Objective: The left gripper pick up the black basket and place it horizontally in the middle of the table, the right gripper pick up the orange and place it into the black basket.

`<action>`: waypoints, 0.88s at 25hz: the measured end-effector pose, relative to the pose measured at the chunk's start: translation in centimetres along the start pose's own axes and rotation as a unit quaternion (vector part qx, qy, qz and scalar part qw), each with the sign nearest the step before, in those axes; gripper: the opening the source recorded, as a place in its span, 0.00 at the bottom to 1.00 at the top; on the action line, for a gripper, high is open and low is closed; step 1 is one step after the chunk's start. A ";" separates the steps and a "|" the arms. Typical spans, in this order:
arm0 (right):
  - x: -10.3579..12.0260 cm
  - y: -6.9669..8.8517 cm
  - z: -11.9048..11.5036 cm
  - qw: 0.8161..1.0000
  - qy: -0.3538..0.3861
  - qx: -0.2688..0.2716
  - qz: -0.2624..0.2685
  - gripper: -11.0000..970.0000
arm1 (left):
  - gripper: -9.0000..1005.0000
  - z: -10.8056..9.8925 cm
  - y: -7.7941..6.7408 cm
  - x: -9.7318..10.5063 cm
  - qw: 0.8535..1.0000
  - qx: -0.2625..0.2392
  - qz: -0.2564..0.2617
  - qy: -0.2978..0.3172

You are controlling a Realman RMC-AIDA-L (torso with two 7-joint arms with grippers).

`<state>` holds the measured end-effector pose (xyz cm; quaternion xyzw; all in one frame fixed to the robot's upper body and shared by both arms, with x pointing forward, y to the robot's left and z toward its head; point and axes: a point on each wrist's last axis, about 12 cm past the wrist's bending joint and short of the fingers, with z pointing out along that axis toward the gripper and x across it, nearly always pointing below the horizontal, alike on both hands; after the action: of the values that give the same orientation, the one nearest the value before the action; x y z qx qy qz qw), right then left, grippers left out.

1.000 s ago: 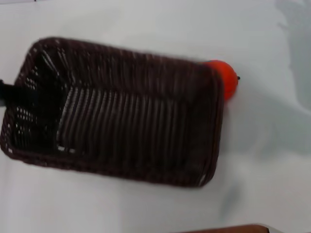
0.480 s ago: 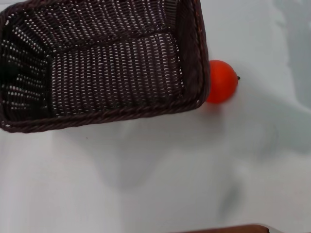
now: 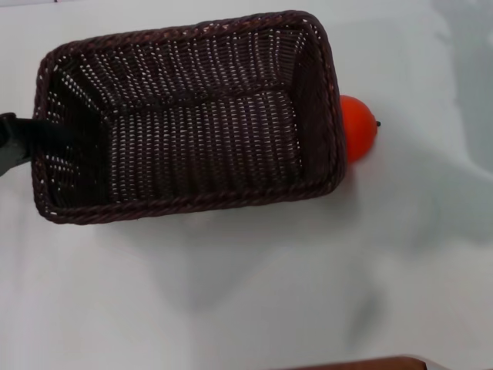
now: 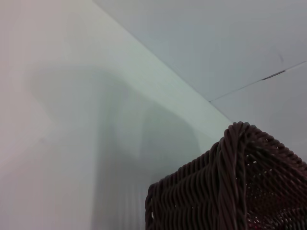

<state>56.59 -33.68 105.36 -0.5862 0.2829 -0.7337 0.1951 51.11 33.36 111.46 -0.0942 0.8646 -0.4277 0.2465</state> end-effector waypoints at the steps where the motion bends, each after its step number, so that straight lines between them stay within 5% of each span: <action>1: 0.0 0.0 0.0 1.000 -0.001 0.000 0.000 0.74 | 0.16 0.3 0.1 0.1 1.000 -0.002 -0.002 0.001; 13: -0.1 0.2 -0.3 1.000 -0.008 0.000 -0.003 0.74 | 0.35 0.9 1.2 0.9 1.000 -0.007 -0.028 0.005; 18: -0.4 0.0 -0.4 0.999 -0.025 0.019 -0.018 0.74 | 0.48 -0.5 2.2 0.6 0.999 -0.024 -0.018 -0.021; 22: -0.2 -1.1 -0.1 0.991 -0.064 0.098 -0.069 0.74 | 0.55 -3.1 3.0 -0.4 0.995 -0.022 0.025 -0.092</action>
<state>56.61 -32.67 105.87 -0.6284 0.1554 -0.7303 0.2181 50.00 37.54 110.81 -0.1165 0.8495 -0.3921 0.3332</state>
